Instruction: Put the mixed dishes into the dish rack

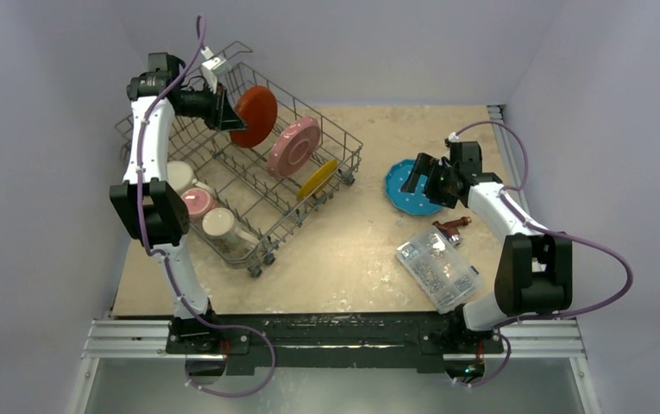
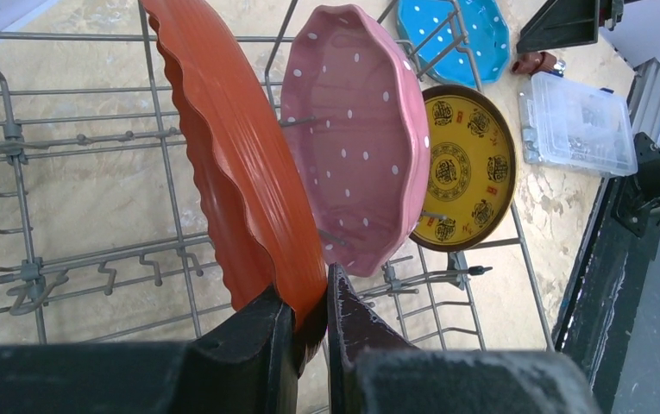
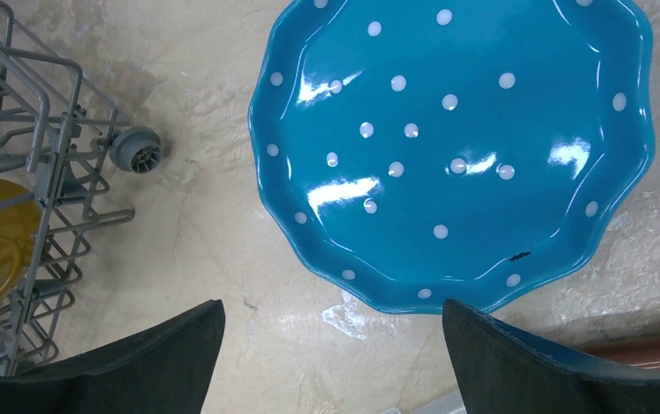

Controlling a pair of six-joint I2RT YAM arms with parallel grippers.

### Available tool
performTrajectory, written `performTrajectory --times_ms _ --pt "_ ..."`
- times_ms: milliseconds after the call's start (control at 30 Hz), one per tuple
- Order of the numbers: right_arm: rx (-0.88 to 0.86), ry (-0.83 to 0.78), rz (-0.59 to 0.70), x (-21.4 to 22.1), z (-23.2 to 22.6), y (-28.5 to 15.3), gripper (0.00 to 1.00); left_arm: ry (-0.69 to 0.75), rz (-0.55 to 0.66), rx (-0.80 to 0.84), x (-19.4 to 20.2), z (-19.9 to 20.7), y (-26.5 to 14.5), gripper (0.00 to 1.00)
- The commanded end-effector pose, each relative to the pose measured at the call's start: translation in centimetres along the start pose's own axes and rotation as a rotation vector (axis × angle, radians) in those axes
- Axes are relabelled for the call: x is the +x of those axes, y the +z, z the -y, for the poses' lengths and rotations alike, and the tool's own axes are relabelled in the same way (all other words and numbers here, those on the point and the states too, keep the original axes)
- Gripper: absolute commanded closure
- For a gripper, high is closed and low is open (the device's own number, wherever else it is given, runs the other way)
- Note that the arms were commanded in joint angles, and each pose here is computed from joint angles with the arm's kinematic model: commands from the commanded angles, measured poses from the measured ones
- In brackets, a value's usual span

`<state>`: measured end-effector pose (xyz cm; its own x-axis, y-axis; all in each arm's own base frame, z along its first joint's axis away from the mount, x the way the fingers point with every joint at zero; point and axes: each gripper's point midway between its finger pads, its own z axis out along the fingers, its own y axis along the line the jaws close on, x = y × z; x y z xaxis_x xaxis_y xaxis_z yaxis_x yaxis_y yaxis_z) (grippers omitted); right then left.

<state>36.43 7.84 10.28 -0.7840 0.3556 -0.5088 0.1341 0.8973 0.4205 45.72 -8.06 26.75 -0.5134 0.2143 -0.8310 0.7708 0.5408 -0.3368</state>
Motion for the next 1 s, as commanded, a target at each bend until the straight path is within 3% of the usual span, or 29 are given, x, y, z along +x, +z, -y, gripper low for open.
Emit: performTrajectory --times_ms 0,900,967 --pt "-0.028 -0.025 0.044 -1.8 -1.2 -0.7 0.01 0.037 -0.001 0.042 0.2 0.3 1.0 1.00" --pt "-0.023 -0.029 0.036 -1.4 -0.9 -0.4 0.01 -0.024 -0.080 -0.054 2.8 -4.0 3.4 1.00" --pt "-0.026 -0.029 0.036 -1.4 -0.9 -0.4 0.01 -0.036 -0.079 -0.067 2.7 -4.3 3.5 0.94"
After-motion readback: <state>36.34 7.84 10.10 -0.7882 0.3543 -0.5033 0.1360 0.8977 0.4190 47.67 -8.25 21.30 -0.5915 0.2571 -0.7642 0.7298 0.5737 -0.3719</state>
